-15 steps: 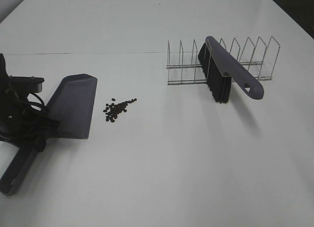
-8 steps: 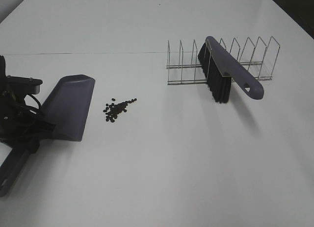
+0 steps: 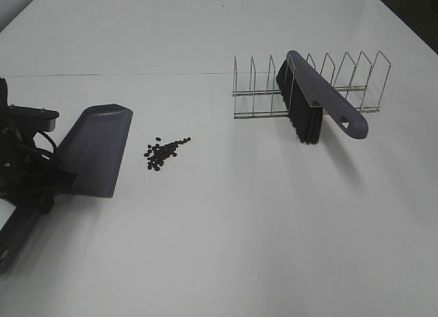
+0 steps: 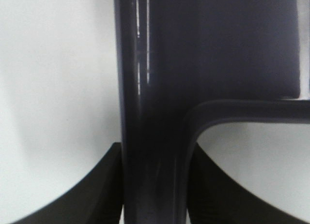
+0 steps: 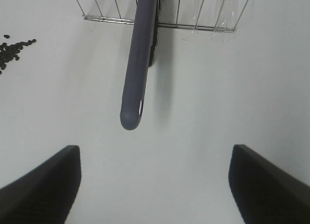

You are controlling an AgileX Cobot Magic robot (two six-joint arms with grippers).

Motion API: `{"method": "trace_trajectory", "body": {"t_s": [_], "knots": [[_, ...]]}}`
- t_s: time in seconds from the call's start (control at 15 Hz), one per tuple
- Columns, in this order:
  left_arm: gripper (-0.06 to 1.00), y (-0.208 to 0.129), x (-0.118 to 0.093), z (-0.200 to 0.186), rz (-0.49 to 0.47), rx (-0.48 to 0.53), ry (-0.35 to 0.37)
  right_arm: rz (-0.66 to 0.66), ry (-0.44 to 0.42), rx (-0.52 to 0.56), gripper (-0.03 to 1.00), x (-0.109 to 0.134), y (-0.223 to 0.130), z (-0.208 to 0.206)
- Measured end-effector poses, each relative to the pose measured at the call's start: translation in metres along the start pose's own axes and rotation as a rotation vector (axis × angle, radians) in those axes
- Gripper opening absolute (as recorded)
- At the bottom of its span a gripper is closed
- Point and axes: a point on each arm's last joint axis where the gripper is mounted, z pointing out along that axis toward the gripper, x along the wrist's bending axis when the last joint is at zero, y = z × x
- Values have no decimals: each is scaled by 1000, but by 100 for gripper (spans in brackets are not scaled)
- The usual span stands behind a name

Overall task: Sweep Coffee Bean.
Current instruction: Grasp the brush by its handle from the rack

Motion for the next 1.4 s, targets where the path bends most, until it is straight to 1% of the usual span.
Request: {"method": "trace_trajectory", "body": {"t_s": [0.27,0.33,0.4,0.47,0.6,0.87,0.93,1.0,1.07,1.27,1.4], "knots": [[33,0,0,0,-1,0,0,4,3,66,69,-2,58,51],[33,0,0,0,1,0,2,-6,6,91,69,-1,81,81],[33,0,0,0,3,-1,3,-15,8,101,69,2,91,95],[33,0,0,0,5,-1,4,-20,10,99,69,4,96,101],[33,0,1,0,10,-2,9,-18,16,135,69,7,110,139],[33,0,1,0,15,-2,12,-14,12,212,69,4,121,211],[33,0,1,0,15,-3,12,-13,12,217,69,4,122,217],[33,0,1,0,15,-3,12,-12,11,240,69,3,121,235],[33,0,1,0,16,-3,12,-10,10,275,68,1,119,266],[33,0,1,0,15,-3,12,-8,11,314,67,0,113,293],[33,0,1,0,15,-3,12,0,22,335,66,1,109,303]]}}
